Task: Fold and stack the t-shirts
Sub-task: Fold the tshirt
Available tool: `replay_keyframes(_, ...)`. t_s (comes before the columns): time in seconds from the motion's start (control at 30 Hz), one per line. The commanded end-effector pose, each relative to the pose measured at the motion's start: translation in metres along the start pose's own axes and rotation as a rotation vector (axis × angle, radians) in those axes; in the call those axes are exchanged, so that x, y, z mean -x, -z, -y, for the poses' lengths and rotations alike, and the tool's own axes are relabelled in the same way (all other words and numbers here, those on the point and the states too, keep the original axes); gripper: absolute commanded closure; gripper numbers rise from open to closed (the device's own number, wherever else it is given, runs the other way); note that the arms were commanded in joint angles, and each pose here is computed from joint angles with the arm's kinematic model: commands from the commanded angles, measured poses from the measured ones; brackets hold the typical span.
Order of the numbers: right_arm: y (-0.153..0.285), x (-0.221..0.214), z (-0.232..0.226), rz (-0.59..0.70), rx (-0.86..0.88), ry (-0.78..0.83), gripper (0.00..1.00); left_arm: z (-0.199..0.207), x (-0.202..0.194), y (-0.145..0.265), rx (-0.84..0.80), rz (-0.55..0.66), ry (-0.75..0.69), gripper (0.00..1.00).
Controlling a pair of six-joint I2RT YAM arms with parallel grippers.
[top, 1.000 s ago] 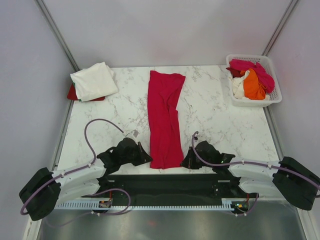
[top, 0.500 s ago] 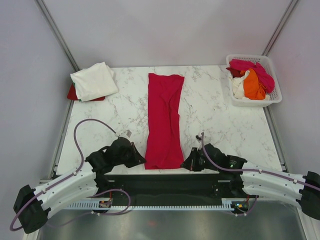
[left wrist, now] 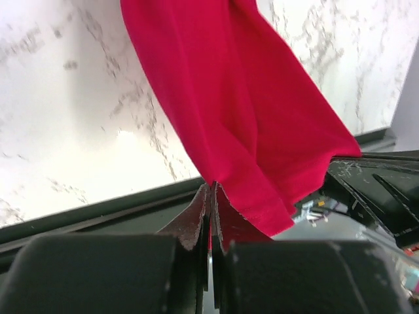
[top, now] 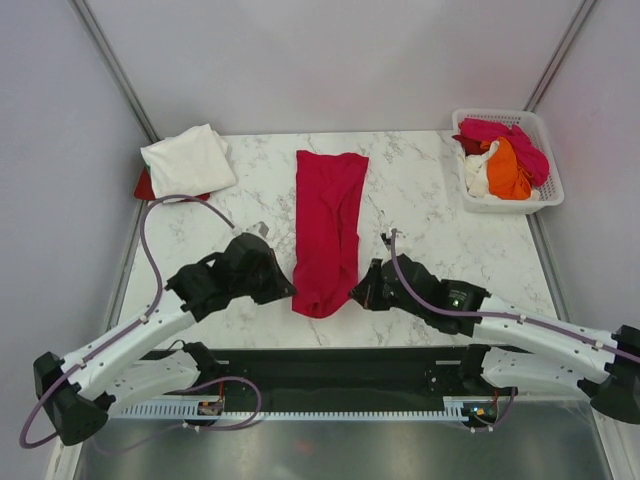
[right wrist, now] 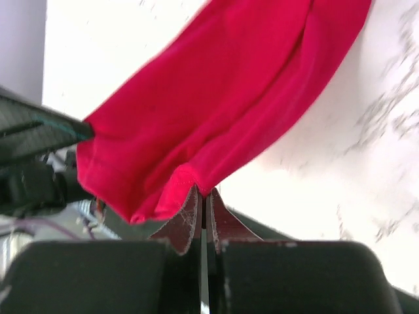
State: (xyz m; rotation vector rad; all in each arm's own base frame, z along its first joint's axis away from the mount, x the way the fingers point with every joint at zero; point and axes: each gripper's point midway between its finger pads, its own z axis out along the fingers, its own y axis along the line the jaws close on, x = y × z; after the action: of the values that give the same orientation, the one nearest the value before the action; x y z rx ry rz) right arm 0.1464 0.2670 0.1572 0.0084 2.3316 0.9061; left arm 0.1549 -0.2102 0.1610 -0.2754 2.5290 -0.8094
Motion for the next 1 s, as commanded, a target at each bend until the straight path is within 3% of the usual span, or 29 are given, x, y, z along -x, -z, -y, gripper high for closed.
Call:
replay_keyframes(0.0,-0.014,0.038,0.007,0.06,-0.115,0.095,1.0,-0.008,0.022,-0.005,0.102,0.007,-0.092,0.98)
replay_keyframes(0.37,-0.08,0.109,0.051,0.036,-0.308,0.125,1.0,-0.003,0.122,-0.071,0.158,-0.08,-0.156,0.98)
replay_keyframes(0.63,-0.142,0.121,0.089,-0.053,-0.356,0.107,1.0,-0.016,0.147,-0.147,0.179,-0.209,-0.153,0.98)
replay_keyframes(0.8,-0.171,0.156,0.109,-0.057,-0.354,0.095,0.98,-0.031,0.171,-0.183,0.164,-0.251,-0.089,0.96)
replay_keyframes(0.87,-0.177,0.17,0.108,-0.06,-0.317,0.089,0.86,-0.028,0.189,-0.184,0.142,-0.227,-0.083,0.79)
replay_keyframes(0.9,-0.182,0.181,0.1,-0.061,-0.277,0.104,0.64,-0.031,0.191,-0.189,0.141,-0.238,-0.071,0.74)
replay_keyframes(0.93,-0.183,0.187,0.099,-0.056,-0.273,0.107,0.49,-0.032,0.197,-0.189,0.137,-0.234,-0.07,0.63)
replay_keyframes(0.97,-0.182,0.195,0.099,-0.048,-0.271,0.109,0.37,-0.03,0.206,-0.185,0.139,-0.222,-0.067,0.58)
